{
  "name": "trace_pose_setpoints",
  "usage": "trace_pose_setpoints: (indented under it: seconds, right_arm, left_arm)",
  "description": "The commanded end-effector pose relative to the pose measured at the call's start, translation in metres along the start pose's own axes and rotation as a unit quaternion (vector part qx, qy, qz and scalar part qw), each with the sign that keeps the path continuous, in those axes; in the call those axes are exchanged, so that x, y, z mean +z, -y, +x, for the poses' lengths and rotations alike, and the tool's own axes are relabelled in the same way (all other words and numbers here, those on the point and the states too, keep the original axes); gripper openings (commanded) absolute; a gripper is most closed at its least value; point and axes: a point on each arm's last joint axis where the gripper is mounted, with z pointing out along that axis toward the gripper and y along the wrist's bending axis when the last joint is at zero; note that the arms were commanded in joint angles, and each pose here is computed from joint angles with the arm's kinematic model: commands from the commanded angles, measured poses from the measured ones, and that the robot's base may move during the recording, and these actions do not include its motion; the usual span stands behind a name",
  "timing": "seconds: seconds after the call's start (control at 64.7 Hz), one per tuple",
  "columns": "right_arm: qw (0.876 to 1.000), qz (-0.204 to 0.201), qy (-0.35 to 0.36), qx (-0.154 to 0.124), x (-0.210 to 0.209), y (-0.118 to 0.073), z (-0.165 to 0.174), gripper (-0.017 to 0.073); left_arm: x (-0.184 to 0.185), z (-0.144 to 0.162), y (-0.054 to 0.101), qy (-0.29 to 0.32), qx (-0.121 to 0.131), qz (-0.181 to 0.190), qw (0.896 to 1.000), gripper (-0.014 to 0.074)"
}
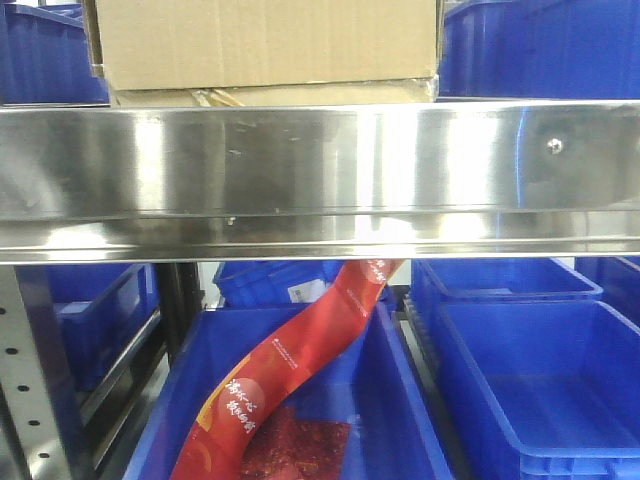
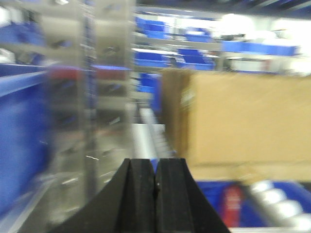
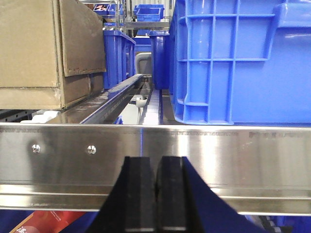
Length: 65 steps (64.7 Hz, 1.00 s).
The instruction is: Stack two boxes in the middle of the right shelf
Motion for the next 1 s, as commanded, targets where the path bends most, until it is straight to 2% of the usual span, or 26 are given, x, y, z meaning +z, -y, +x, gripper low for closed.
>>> trace_pose_setpoints:
  seconds: [0.0, 0.216, 0.386, 0.463, 0.541, 0.695, 0.989]
  right_arm:
    - [1.000, 0.004, 0.011, -0.003, 0.000, 0.000, -0.001, -0.0160]
    - [1.000, 0.004, 0.011, -0.003, 0.000, 0.000, -0.001, -0.0162]
    - [1.000, 0.004, 0.011, -0.003, 0.000, 0.000, -0.001, -0.0162]
    - [1.000, 0.004, 0.011, -0.003, 0.000, 0.000, -0.001, -0.0162]
    - [1.000, 0.004, 0.011, -0.003, 0.000, 0.000, -0.001, -0.0162]
    - [1.000, 0.004, 0.011, -0.003, 0.000, 0.000, -0.001, -0.0162]
    - [1.000, 0.004, 0.011, -0.003, 0.000, 0.000, -0.001, -0.0162]
  left_arm:
    - [-0.006, 0.018, -0.003, 0.024, 0.011, -0.018, 0.999, -0.0111]
    - [-0.024, 0.065, -0.004, 0.021, 0.022, -0.027, 0.999, -0.0111]
    - [-0.029, 0.085, -0.004, 0.024, 0.019, -0.027, 0.999, -0.0111]
    - [-0.029, 0.086, -0.004, 0.025, 0.018, -0.021, 0.999, -0.0111]
    - [-0.029, 0.090, -0.003, -0.001, 0.016, -0.009, 1.000, -0.0111]
    - [-0.029, 0.091, 0.000, -0.002, 0.014, 0.017, 1.000, -0.0111]
    - [-0.029, 0.091, -0.001, -0.001, 0.015, 0.001, 1.000, -0.0111]
